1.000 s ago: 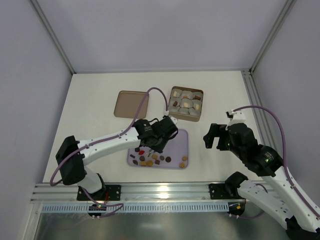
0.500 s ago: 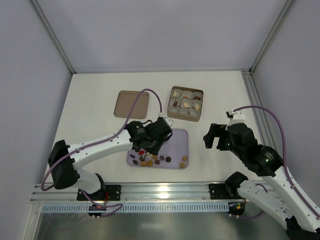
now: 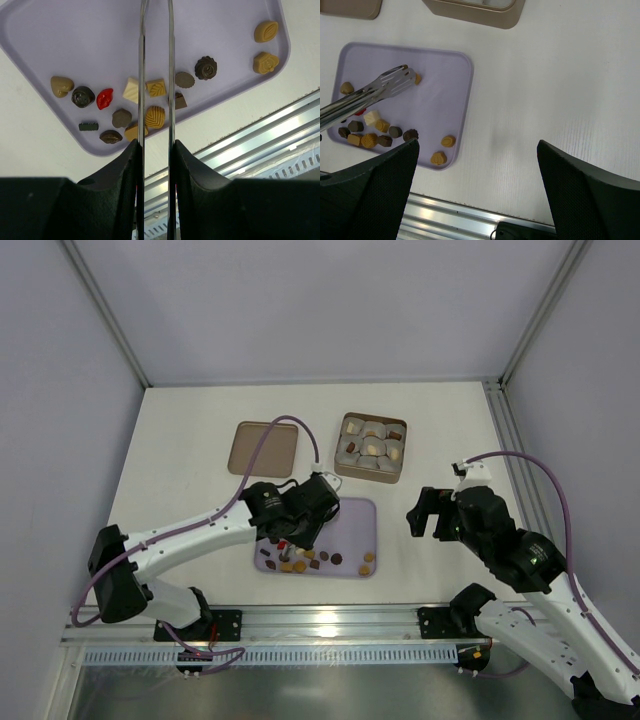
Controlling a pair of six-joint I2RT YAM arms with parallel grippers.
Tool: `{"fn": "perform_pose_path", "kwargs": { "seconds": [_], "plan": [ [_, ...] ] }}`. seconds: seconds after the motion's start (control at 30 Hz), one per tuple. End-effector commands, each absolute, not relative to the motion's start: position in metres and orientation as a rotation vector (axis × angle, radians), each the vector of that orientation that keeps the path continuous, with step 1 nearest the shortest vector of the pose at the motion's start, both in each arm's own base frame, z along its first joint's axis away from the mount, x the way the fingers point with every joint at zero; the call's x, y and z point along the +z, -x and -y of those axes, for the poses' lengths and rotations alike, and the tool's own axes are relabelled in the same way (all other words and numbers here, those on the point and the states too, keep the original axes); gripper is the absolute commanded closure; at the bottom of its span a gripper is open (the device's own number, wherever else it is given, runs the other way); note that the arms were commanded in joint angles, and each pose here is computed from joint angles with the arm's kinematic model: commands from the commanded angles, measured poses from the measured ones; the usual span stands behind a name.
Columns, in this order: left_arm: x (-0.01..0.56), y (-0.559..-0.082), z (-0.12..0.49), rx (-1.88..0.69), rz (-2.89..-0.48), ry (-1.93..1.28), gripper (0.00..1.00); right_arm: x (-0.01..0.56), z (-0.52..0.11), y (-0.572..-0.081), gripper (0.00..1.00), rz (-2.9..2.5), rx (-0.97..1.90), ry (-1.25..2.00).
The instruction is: Pack the chocolate
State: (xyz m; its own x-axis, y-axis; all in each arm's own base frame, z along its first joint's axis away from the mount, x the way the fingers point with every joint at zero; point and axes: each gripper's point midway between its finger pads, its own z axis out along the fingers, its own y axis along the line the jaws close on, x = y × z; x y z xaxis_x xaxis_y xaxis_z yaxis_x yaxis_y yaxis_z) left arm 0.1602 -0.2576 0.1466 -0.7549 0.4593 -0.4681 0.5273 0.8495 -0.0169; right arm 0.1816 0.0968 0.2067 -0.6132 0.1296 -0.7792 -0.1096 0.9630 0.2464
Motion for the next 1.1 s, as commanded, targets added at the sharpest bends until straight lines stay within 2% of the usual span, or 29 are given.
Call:
{"fn": "perform_pose_path", "kwargs": {
  "seconds": [0.0, 0.23, 0.43, 1.07],
  "plan": [
    [0.158, -0.160, 0.258, -0.234, -2.543, -0.696, 0.69, 0.211, -0.100, -0.185, 0.00, -2.184, 0.360, -0.025],
    [0.155, -0.162, 0.259, -0.224, -2.543, -0.699, 0.68, 0.212, -0.100, -0.185, 0.00, -2.183, 0.359, -0.026],
    [0.154, -0.163, 0.261, -0.221, -2.541, -0.707, 0.64, 0.212, -0.099, -0.185, 0.00, -2.183, 0.360, -0.028],
    [0.142, -0.165, 0.264, -0.194, -2.554, -0.725, 0.63, 0.212, -0.099, -0.184, 0.00, -2.181, 0.361, -0.028]
  ]
}}
